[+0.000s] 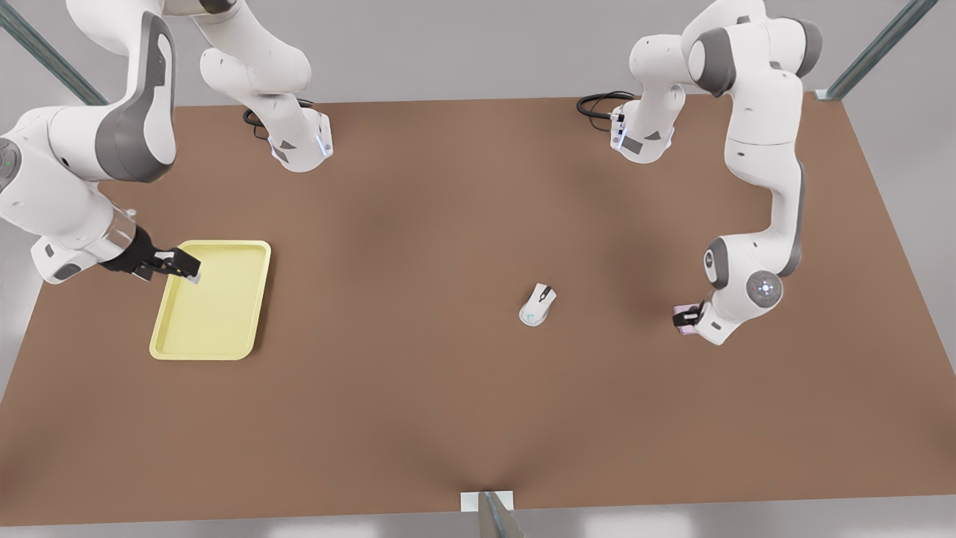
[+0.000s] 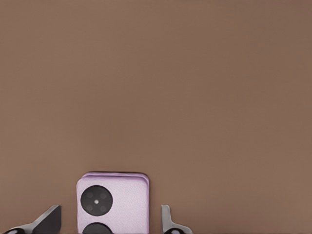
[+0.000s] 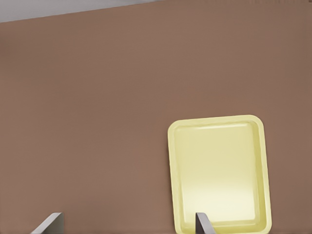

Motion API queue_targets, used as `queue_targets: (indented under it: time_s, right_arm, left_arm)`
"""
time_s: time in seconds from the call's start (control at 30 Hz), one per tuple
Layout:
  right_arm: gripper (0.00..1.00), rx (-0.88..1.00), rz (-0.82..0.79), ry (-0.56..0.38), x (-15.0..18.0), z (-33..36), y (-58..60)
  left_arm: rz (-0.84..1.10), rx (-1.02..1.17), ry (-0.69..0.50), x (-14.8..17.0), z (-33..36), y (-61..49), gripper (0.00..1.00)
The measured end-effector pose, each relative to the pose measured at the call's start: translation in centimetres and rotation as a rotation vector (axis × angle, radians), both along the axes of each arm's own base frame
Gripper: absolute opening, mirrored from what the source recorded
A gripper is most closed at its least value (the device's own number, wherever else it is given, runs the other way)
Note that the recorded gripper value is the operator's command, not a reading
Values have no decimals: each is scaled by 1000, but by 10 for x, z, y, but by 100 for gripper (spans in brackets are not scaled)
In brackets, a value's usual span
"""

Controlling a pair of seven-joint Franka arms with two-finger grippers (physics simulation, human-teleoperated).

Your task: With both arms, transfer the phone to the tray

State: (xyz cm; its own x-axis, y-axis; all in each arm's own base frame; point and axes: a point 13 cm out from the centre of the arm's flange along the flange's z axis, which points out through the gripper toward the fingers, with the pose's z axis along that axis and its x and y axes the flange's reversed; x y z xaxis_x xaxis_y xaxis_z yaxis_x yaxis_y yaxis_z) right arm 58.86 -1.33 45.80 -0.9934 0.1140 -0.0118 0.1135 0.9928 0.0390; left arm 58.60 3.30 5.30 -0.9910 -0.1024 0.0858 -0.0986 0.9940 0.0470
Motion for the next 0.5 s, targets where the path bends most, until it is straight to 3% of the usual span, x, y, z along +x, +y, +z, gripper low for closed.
queue_targets:
  time_s: [0.5]
  right_arm:
    - [100,1,-2,-4,2,-1,1]
  left_arm:
    - [-2,14,-31,-2,-29,8,100]
